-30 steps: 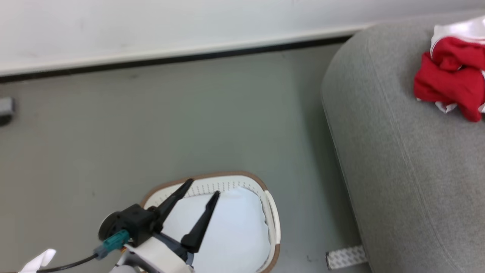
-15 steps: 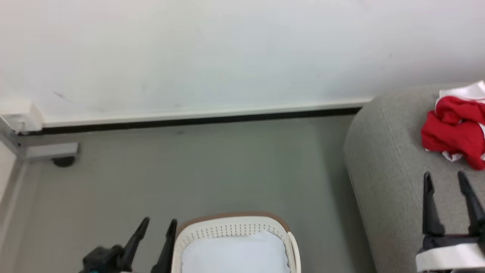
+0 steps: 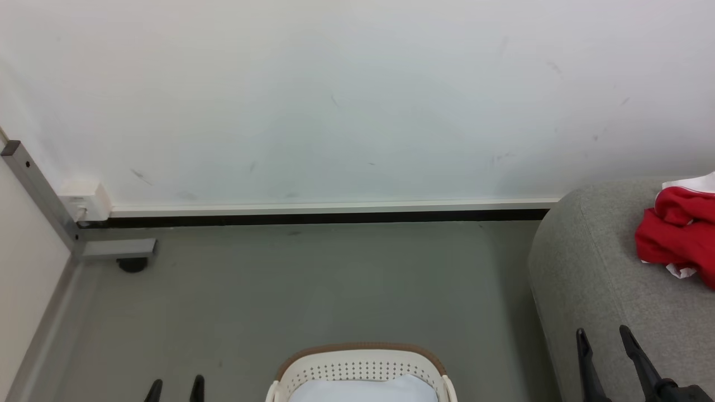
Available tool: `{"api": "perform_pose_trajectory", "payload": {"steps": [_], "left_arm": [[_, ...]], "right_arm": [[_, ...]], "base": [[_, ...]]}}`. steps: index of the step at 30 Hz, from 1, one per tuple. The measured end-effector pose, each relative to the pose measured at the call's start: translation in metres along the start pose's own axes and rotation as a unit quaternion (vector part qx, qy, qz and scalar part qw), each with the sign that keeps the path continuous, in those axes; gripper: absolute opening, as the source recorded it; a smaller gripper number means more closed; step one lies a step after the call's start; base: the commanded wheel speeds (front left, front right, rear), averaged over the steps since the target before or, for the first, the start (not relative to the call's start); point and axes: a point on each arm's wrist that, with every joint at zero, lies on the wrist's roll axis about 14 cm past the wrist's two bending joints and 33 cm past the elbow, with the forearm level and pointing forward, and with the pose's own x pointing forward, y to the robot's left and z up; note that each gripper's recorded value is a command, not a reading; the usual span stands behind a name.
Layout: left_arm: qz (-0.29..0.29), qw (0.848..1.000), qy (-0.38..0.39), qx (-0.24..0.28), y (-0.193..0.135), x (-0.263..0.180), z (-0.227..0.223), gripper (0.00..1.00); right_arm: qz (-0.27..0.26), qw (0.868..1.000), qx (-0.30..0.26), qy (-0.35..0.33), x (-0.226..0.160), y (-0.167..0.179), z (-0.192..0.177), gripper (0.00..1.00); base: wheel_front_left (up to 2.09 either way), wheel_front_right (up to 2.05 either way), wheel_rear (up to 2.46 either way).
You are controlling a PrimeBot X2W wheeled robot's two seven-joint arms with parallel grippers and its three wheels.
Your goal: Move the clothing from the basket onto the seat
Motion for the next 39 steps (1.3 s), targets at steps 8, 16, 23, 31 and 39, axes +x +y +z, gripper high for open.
{"api": "perform_pose_trajectory", "payload": {"steps": [8,16,23,31,39], "left_arm": [[0.016,1.0,0.006,-0.001,0.011,-0.015,-0.009,1.0],[0.018,1.0,0.009,-0.001,0.011,-0.016,-0.012,1.0],[0.02,1.0,0.014,-0.003,0.011,-0.013,-0.016,1.0],[0.013,1.0,0.02,-0.003,0.007,-0.009,-0.019,1.0],[0.012,1.0,0.02,-0.006,0.007,-0.008,-0.019,1.0]], "right_arm": [[0.009,0.999,0.016,0.029,-0.004,0.008,-0.019,1.0],[0.015,0.998,0.018,0.056,-0.007,0.012,-0.035,1.0],[0.02,0.998,0.021,0.063,-0.005,0.016,-0.04,1.0],[0.023,0.997,0.023,0.07,-0.004,0.018,-0.044,1.0],[0.025,0.997,0.024,0.071,-0.003,0.02,-0.045,1.0]], "base": [[0.0,0.0,0.0],[0.0,0.0,0.0],[0.0,0.0,0.0],[0.0,0.0,0.0],[0.0,0.0,0.0]]}}
